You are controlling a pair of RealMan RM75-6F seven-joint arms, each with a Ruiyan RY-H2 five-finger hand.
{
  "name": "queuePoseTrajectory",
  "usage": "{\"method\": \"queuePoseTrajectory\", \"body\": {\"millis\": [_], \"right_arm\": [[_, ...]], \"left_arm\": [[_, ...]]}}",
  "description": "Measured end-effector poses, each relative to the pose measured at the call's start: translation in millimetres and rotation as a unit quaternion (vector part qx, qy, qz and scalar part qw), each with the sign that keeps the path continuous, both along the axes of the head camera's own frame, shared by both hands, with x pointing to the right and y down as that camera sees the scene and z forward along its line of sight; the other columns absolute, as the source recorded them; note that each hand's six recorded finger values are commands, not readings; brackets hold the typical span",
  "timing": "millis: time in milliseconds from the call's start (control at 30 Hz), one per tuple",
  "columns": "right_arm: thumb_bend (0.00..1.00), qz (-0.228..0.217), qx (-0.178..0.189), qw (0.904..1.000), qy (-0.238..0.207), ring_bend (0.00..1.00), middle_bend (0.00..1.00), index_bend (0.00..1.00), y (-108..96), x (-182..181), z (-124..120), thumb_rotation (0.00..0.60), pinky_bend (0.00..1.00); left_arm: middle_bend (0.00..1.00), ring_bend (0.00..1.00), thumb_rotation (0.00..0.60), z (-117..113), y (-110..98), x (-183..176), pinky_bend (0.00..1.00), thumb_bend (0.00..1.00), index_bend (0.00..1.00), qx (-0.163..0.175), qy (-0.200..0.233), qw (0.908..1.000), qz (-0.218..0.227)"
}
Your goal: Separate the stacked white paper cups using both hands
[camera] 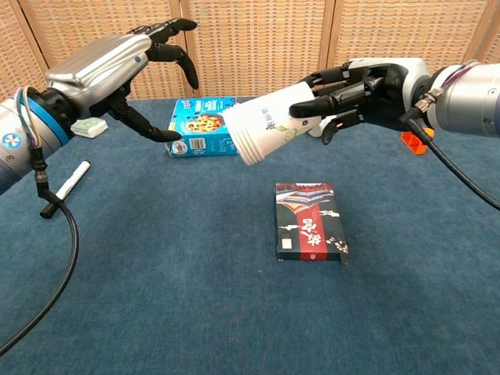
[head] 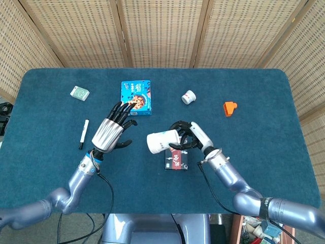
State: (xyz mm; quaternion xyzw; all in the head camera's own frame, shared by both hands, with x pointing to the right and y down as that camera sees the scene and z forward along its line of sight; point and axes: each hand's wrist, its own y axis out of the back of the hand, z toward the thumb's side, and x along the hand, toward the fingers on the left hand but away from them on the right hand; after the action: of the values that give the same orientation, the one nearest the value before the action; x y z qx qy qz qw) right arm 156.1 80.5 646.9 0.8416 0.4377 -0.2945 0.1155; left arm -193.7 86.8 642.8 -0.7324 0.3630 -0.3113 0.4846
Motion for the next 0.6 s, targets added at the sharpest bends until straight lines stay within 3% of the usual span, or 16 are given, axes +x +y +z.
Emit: {"method": "queuePoseTrajectory", "body": {"millis": [600], "right_arm": [[0.55, -0.004, -0.01, 0.9999, -0.009, 0.49, 0.62, 0.55, 5, -9, 2, 0.6, 0.61]], "left_arm": [[0.0, 0.0, 0.6, 2, 12, 33, 0.0, 0.33, 0.49, 0.004, 0.043, 0.999, 0.004]]}}
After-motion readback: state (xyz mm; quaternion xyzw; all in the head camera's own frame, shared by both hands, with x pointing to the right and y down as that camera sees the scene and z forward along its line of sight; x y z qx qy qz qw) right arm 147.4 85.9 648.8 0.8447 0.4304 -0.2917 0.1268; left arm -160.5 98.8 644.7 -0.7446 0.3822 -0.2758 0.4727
